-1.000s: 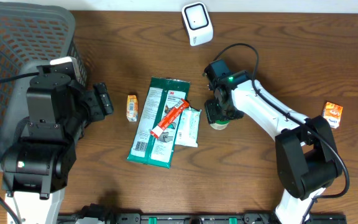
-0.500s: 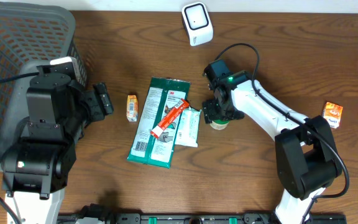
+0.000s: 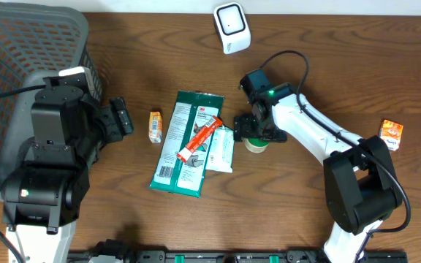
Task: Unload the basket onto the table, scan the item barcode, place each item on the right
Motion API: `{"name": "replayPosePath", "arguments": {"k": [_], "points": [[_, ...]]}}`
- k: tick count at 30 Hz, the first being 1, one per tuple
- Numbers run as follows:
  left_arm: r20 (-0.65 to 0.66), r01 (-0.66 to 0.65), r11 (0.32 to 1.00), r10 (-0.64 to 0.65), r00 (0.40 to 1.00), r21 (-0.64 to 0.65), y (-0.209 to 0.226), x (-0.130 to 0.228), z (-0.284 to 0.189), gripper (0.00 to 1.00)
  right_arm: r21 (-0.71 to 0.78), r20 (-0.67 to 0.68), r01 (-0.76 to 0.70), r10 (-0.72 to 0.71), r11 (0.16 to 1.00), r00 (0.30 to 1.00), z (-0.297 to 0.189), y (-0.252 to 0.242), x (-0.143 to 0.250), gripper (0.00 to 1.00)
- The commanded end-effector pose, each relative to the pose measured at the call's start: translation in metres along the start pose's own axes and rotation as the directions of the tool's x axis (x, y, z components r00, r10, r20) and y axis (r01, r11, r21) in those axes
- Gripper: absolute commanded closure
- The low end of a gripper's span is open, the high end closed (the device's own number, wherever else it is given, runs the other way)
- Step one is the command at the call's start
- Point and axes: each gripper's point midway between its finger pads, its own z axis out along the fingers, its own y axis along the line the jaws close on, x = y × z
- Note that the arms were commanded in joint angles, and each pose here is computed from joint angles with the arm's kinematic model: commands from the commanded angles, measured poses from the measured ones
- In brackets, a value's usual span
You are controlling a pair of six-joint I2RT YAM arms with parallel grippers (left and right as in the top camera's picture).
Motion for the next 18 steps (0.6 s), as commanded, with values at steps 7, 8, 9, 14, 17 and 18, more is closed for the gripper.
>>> {"name": "replayPosePath", "arguments": {"k": [7, 8, 9, 14, 17, 18], "points": [[0.012, 0.011, 1.000, -0.011, 1.000, -0.008, 0.002, -0.004, -0.002, 0.13, -0.016, -0.001, -0.051, 0.051, 0.999, 0.999, 0.000, 0.001, -0.003, 0.01], [0.012, 0.011, 1.000, -0.011, 1.000, -0.007, 0.002, -0.004, -0.002, 0.13, -0.016, 0.000, -0.028, 0.028, 0.999, 1.000, 0.000, 0.001, -0.003, 0.01], [0.012, 0.011, 1.000, -0.011, 1.000, -0.007, 0.002, -0.004, -0.002, 0.13, -0.015, 0.000, -0.004, 0.004, 1.000, 1.000, 0.000, 0.000, -0.003, 0.02], [0.012, 0.011, 1.000, -0.011, 1.000, -0.008, 0.002, -0.004, -0.002, 0.13, 0.030, -0.004, 0.172, -0.172, 0.985, 0.985, 0.000, -0.008, -0.002, 0.02], [0.012, 0.011, 1.000, -0.011, 1.000, -0.007, 0.002, -0.004, -0.002, 0.13, 0.059, -0.007, 0.218, -0.218, 0.974, 0.976, -0.001, -0.014, -0.002, 0.12], [0.012, 0.011, 1.000, -0.011, 1.000, -0.007, 0.002, -0.004, -0.002, 0.13, 0.062, -0.008, 0.218, -0.218, 0.974, 0.976, -0.001, -0.014, -0.002, 0.16]]}}
